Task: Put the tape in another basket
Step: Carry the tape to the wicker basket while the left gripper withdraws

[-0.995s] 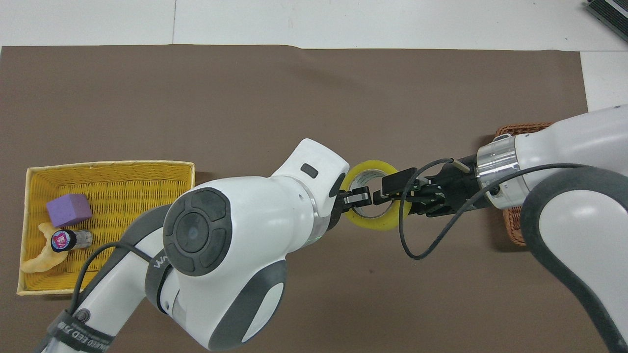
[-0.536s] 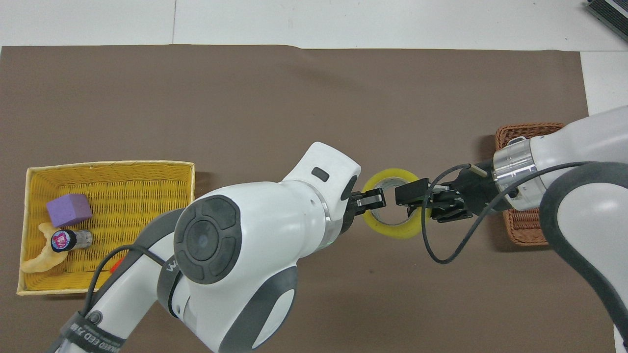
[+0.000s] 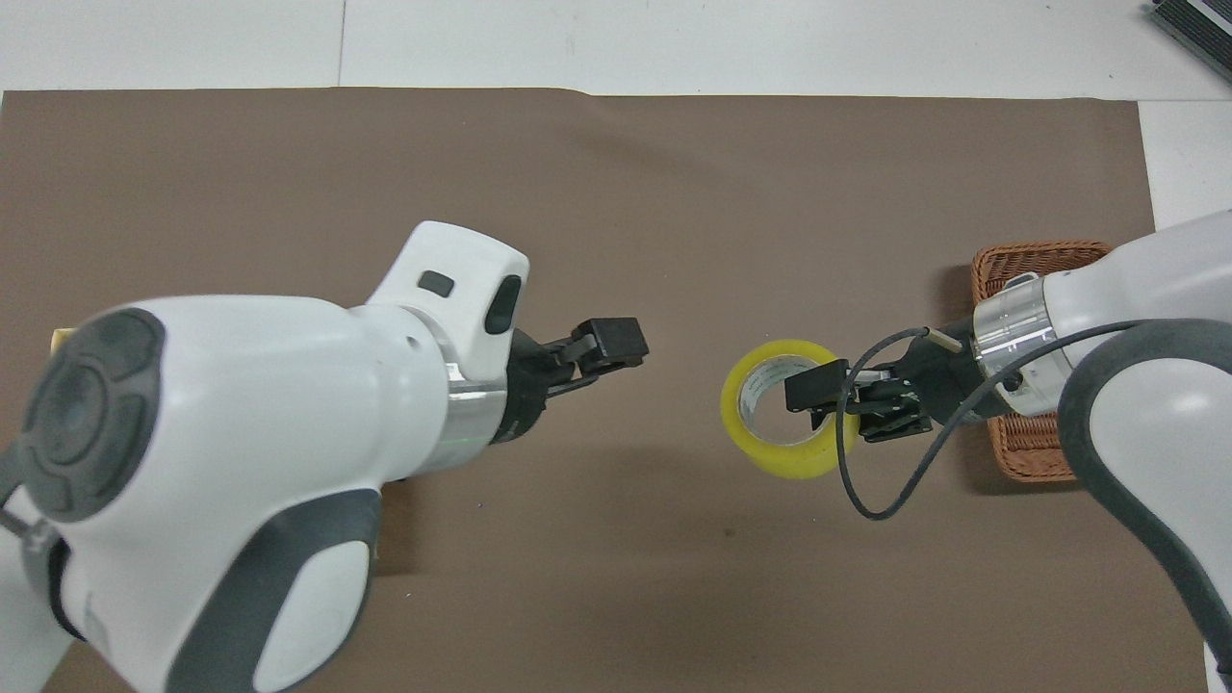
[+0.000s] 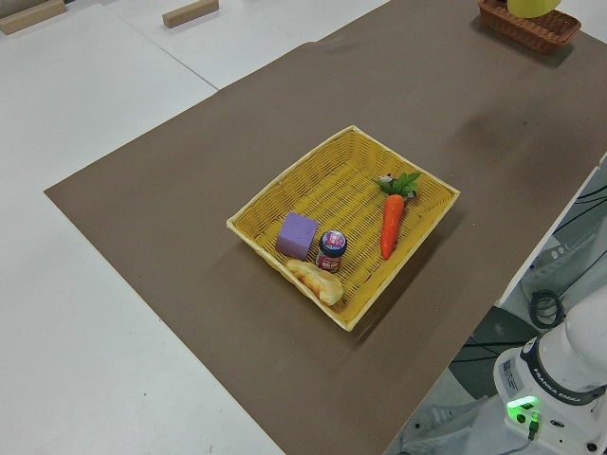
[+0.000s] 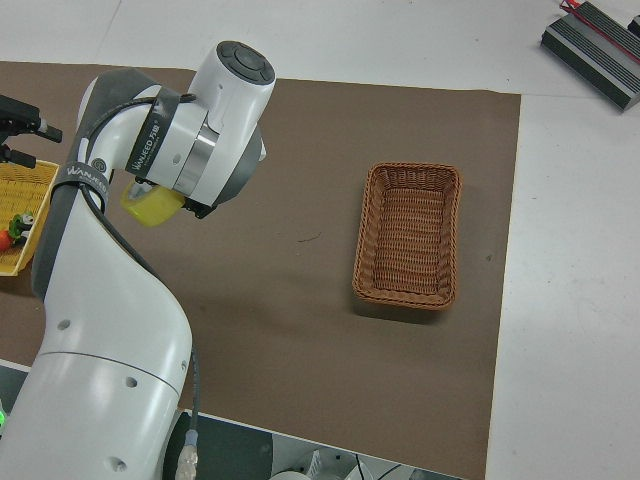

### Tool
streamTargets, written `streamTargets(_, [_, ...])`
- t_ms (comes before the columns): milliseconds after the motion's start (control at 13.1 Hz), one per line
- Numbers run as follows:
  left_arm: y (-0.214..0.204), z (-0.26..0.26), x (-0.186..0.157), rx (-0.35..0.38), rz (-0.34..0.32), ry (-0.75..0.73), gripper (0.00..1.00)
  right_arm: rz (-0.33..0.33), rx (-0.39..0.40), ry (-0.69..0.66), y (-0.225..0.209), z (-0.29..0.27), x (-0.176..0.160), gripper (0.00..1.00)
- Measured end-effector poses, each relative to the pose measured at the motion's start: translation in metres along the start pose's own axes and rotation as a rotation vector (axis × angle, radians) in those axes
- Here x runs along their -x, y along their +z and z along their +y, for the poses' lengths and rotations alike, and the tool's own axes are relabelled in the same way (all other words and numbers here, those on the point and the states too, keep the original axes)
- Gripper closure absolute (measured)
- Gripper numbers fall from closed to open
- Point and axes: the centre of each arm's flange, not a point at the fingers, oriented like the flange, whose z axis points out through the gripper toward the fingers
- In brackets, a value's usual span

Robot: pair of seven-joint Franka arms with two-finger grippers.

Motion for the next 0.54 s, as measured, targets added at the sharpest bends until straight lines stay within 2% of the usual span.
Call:
streamTargets(306, [-0.039, -0.082, -0.066, -0.149, -0.042, 0.152, 0.0, -0.017, 0.012, -0.006, 0.0, 0.003, 0.002, 1.0])
streamTargets(536, [-0.084, -0.139, -0.105, -0.28, -0.021, 0.205, 0.0, -0.006, 0.022, -0.001, -0.004, 0.007, 0.0, 1.0])
